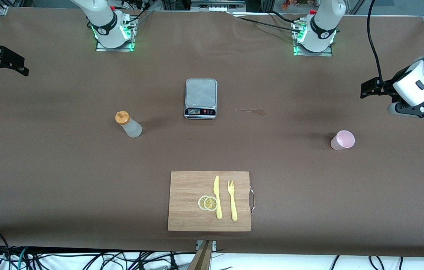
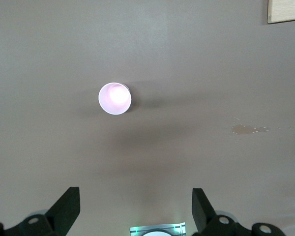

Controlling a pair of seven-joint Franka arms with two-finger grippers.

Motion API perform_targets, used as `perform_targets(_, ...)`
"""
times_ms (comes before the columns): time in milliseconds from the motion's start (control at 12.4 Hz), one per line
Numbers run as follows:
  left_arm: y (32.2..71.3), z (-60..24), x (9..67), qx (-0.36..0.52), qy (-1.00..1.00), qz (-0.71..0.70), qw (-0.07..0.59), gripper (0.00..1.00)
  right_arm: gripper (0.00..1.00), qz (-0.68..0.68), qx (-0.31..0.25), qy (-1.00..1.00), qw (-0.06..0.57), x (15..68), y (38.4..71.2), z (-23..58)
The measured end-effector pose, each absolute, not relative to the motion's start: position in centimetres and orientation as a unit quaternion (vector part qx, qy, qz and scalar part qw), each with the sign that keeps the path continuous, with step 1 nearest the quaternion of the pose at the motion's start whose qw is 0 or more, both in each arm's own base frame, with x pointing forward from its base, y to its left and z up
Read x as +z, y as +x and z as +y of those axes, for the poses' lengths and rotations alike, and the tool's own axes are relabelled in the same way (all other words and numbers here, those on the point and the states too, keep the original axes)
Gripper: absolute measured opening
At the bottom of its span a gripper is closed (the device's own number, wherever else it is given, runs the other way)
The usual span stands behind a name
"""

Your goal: Add sauce to pink cup with both arms

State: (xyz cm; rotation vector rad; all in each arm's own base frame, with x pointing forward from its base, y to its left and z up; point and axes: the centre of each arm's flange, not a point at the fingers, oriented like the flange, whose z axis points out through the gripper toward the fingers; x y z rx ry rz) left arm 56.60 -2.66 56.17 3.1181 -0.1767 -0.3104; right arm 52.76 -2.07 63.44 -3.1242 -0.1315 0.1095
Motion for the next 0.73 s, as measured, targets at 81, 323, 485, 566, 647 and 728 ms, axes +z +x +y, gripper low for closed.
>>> perform_targets(81,56.64,-2.65,56.14,-0.099,0.993,-0.056,0.002,1.00,1.00,-0.042,0.035,-0.998,0.006,63.44,52.76,-2.07)
perform_targets(323,56.76,-2.63,56.00,-0.100,0.993,-0.056,0.002,1.00,1.00,-0.042,0.035,-0.998,0.006,63.44,52.76,-2.07)
perform_targets(485,56.78,-2.63,55.99,-0.101,0.993,-0.056,0.002,1.00,1.00,-0.042,0.035,-0.998,0.006,63.44,52.76,-2.07)
perform_targets(566,56.78,-2.64,56.01,-0.100,0.993,-0.056,0.002,1.00,1.00,-0.042,0.035,-0.998,0.006,63.44,52.76,-2.07)
perform_targets(647,56.77,-2.64,56.02,-0.101,0.993,-0.056,0.002,1.00,1.00,-0.042,0.035,-0.998,0.006,63.44,52.76,-2.07)
perform_targets(728,56.77,-2.64,56.03,-0.101,0.993,-0.056,0.002,1.00,1.00,-0.042,0.035,-0.998,0.006,63.44,52.76,-2.08)
